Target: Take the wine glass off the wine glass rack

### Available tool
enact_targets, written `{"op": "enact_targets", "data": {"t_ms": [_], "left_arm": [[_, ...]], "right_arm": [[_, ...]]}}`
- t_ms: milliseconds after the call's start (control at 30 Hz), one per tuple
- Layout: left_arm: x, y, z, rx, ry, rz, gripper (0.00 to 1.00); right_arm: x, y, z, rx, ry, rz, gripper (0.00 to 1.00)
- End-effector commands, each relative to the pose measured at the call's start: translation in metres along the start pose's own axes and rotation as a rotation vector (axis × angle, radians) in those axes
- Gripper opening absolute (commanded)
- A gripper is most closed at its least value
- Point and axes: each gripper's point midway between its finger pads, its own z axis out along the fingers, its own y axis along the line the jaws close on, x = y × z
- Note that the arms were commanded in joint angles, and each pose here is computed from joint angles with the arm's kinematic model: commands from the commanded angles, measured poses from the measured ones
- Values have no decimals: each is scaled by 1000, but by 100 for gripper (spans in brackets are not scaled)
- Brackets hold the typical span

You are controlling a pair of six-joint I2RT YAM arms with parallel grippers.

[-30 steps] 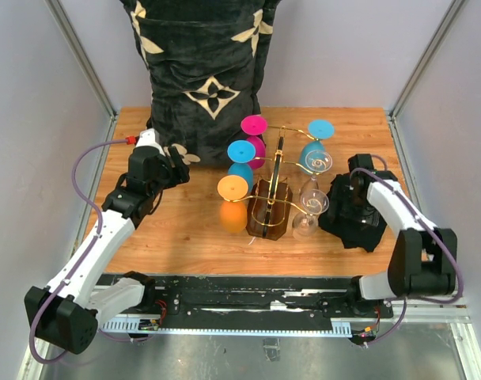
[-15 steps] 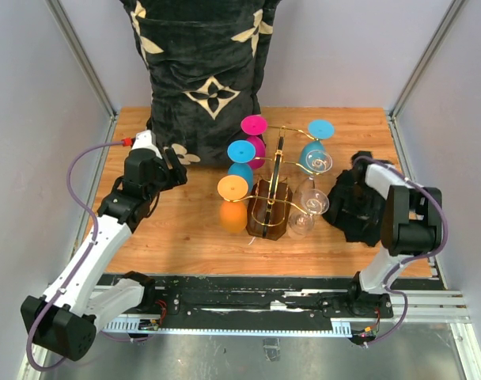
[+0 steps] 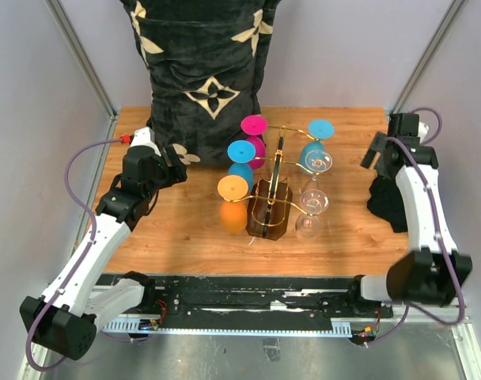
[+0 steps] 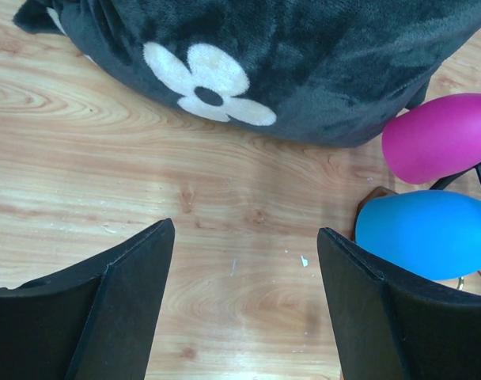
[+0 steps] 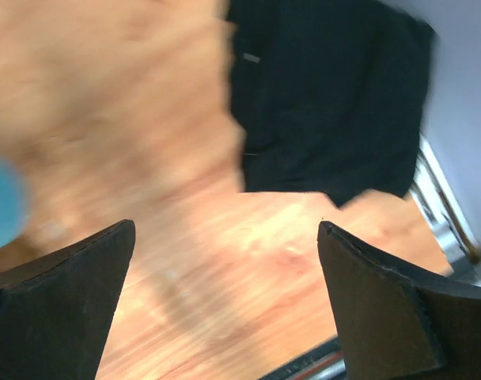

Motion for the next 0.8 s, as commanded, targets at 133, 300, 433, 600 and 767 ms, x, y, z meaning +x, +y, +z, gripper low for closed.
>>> {"op": "enact_targets", "data": {"t_ms": [133,300,433,600,767], "left_arm": [[-46,-29,-8,82,-90,-44,78],[-50,-38,-10,116,-76,-61,77],[-57,-36,-17,103,-81,-50,77],[-66,-31,-27,87,-120,-33,78],[-63,-31,-26,90,-114,-31,78]], "right_arm": [[-39,91,-126,-626,-249,-51,99],[-73,142,-149,-904,-249,-13,86],[-88,178,-141,-1083,-139,69,70],[-92,195,-126,-1107,-70,105,60],[-85,209,-119,-1155,-22,114,47]]}}
